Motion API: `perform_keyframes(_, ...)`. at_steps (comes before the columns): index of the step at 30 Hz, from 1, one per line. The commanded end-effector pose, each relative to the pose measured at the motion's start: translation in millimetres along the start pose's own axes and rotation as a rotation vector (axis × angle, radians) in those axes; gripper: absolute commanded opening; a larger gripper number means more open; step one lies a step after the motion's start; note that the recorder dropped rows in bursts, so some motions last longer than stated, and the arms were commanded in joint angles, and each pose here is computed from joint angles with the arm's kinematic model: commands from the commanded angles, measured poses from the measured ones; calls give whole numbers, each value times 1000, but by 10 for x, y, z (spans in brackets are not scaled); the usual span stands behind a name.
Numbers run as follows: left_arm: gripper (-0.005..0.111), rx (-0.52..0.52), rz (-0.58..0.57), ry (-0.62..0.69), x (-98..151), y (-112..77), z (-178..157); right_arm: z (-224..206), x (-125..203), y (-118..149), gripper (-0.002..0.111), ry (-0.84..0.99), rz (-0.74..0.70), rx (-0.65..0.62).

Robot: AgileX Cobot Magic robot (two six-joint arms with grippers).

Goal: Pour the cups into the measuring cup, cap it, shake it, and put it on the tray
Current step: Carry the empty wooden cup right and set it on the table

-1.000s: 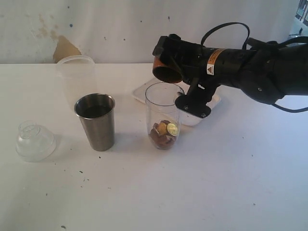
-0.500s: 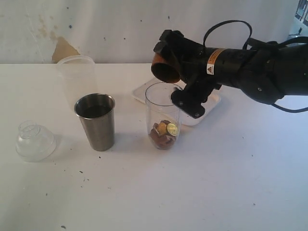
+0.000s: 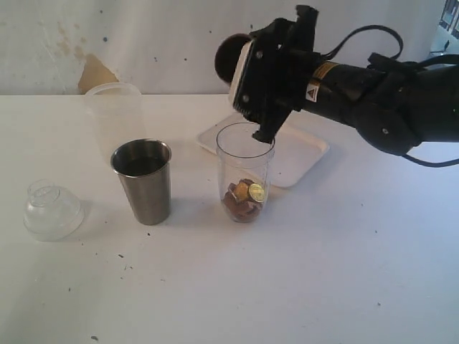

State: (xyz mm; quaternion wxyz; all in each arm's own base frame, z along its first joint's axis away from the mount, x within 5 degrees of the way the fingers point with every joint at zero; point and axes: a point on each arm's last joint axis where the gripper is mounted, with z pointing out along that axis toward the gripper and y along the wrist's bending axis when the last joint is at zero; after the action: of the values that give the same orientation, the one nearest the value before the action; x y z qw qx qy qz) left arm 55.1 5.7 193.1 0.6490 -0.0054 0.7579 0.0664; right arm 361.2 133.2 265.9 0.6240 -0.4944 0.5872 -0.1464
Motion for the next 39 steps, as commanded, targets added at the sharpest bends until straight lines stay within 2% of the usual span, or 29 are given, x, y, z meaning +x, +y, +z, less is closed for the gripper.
perform_keyframes(1, 1, 5, -11, -4, 10, -5, 2, -7, 11, -109, 0, 0, 541, 101)
perform_keyframes(3, 1, 5, -11, -4, 10, -5, 2, -6, 78, -139, 0, 26, 675, 145)
perform_keyframes(6, 1, 5, -11, -4, 10, -5, 2, 7, 211, -173, 0, 54, 762, 174)
perform_keyframes(11, 1, 5, -11, -4, 10, -5, 2, -21, 709, -291, 0, 214, 965, 227)
perform_keyframes(16, 1, 5, -11, -4, 10, -5, 2, -122, 1237, -349, 0, 395, 996, 265)
perform_keyframes(20, 1, 5, -11, -4, 10, -5, 2, -137, 1568, -258, 0, 505, 1021, 261)
perform_keyframes(25, 1, 5, -11, -4, 10, -5, 2, -31, 1778, -3, 0, 570, 914, 155)
perform_keyframes(33, 1, 5, -11, -4, 10, -5, 2, 50, 1935, 172, 1, 582, 925, 140)
perform_keyframes(34, 1, 5, -11, -4, 10, -5, 2, 52, 1937, 173, 2, 581, 925, 140)
perform_keyframes(36, 1, 5, -11, -4, 10, -5, 2, 52, 1937, 173, 13, 581, 925, 140)
perform_keyframes(39, 1, 5, -11, -4, 10, -5, 2, 41, 1921, 155, 44, 584, 925, 140)
